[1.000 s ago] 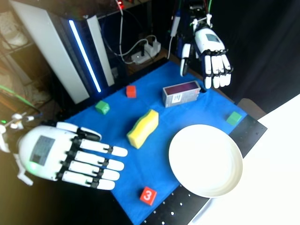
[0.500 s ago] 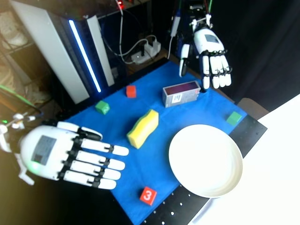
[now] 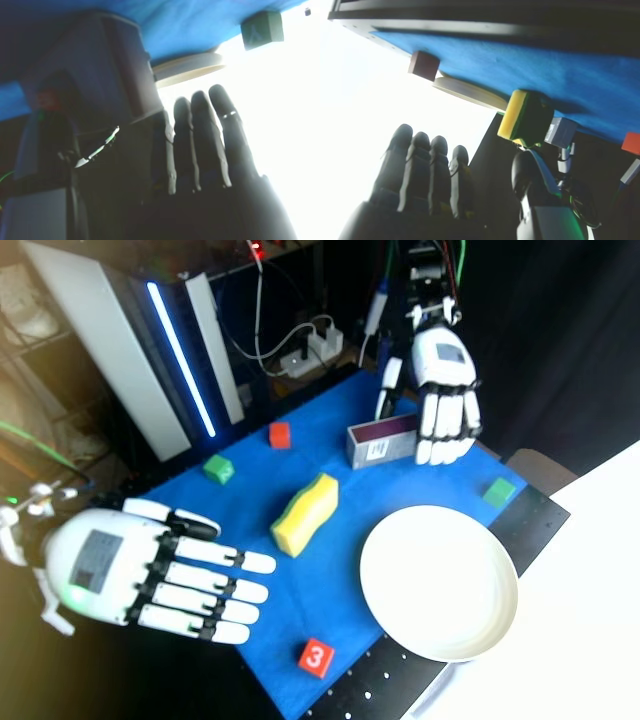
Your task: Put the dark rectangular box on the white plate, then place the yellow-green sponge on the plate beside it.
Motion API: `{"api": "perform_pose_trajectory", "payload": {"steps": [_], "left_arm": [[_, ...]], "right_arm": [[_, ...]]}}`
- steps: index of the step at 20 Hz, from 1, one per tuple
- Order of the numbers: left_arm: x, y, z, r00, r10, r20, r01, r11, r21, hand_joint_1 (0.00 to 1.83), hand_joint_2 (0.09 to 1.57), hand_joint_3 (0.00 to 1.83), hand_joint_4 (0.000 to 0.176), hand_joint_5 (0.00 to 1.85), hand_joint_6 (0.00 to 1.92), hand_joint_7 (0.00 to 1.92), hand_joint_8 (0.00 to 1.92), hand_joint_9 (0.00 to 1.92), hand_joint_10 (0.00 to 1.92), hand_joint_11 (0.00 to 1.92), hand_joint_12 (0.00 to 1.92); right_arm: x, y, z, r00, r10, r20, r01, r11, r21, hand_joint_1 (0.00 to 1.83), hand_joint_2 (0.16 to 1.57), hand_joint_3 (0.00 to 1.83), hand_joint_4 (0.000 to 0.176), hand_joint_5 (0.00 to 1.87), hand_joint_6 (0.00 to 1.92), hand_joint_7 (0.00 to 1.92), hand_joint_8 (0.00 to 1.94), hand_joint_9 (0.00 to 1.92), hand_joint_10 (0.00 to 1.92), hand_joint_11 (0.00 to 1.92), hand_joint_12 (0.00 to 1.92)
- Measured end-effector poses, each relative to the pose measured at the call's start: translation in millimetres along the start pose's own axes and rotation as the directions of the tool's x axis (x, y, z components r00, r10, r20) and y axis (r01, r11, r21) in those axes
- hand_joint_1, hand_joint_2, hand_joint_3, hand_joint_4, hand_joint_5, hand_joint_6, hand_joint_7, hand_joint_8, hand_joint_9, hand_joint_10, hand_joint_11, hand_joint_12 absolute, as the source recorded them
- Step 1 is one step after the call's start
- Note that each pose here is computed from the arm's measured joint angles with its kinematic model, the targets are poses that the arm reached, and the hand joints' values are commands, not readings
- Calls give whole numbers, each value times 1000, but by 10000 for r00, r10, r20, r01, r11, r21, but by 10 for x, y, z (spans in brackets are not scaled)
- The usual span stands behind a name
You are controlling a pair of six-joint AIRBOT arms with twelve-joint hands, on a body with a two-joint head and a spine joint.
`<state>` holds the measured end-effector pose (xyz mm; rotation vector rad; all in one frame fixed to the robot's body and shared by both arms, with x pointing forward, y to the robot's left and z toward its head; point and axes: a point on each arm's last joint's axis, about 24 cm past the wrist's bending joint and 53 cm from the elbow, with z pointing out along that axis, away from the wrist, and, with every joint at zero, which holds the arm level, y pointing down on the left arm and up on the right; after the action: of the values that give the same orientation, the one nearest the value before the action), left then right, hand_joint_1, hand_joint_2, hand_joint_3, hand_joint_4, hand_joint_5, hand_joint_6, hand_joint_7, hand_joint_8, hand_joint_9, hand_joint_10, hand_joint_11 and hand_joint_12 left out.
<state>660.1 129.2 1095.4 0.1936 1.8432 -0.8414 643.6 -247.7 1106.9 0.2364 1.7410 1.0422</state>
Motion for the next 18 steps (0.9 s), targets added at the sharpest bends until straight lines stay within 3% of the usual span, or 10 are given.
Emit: {"api": "perform_pose_trajectory", "payload": {"steps": [1,2,5,7,9,11,12,14,17,18], "left_arm": [[-6,-38,33,10000,-52,18,52,9999,94,1365,1150,0,0,841,1109,874,1148,884,1247,746,1167],[-45,-36,41,9999,-50,104,49,9999,100,1369,1146,0,0,832,1083,891,1135,900,1257,771,1180],[-227,-37,72,9986,-22,520,16,9999,121,1377,1107,0,0,875,1119,1052,777,952,1148,769,1134],[-410,-116,109,9956,6,934,-36,9995,324,1379,1098,1,0,927,1019,1039,830,948,1167,733,1259],[-693,-185,136,9868,62,1615,-154,9983,555,1370,1102,1,0,970,899,1008,961,923,1210,611,1454],[-940,-212,201,9749,49,2226,-207,9974,687,1378,1073,0,0,1053,737,1080,836,979,1167,684,1417],[-1037,-244,288,9688,-20,2477,-175,9969,765,1382,1059,0,0,1047,765,1137,699,1020,1120,759,1365],[-1096,-312,458,9640,-47,2658,-190,9961,863,1385,1076,1,0,967,985,1117,687,983,1087,745,1266],[-1016,-328,816,9712,502,2329,-609,9974,387,1385,1068,0,0,945,980,1190,615,996,1047,604,1097],[-1011,-309,897,9729,466,2263,-544,9981,281,1383,1070,0,0,945,992,1203,612,975,1054,525,1122]], "right_arm": [[0,0,0,10000,-4,0,4,10000,0,636,1243,3,77,215,3,171,2,119,4,13,326],[0,-5,0,10000,6,0,-6,10000,21,626,1246,4,79,217,3,171,2,118,3,6,326],[4,-8,0,10000,-4,-18,4,10000,34,629,1257,4,73,226,3,195,5,135,5,1,328],[3,-6,0,10000,-4,-15,4,10000,27,577,1260,3,76,215,1,184,3,129,2,6,305],[6,-7,0,10000,-8,-24,8,10000,30,592,1258,1,79,212,0,184,1,130,1,19,313],[-8,-15,1,10000,-26,1,26,10000,45,620,1260,1,77,218,2,187,2,137,3,32,318],[-18,-22,1,10000,-24,28,24,10000,67,648,1256,0,69,226,4,197,4,149,6,44,324],[-3,-7,6,10000,-20,13,20,10000,-17,579,1254,0,73,227,3,195,1,145,2,32,327],[33,-40,23,10000,-16,-49,16,10000,30,624,1250,0,73,246,5,210,2,157,3,29,346],[23,-43,23,10000,-8,-19,9,10000,37,600,1251,0,69,252,5,205,0,149,0,21,348]]}}
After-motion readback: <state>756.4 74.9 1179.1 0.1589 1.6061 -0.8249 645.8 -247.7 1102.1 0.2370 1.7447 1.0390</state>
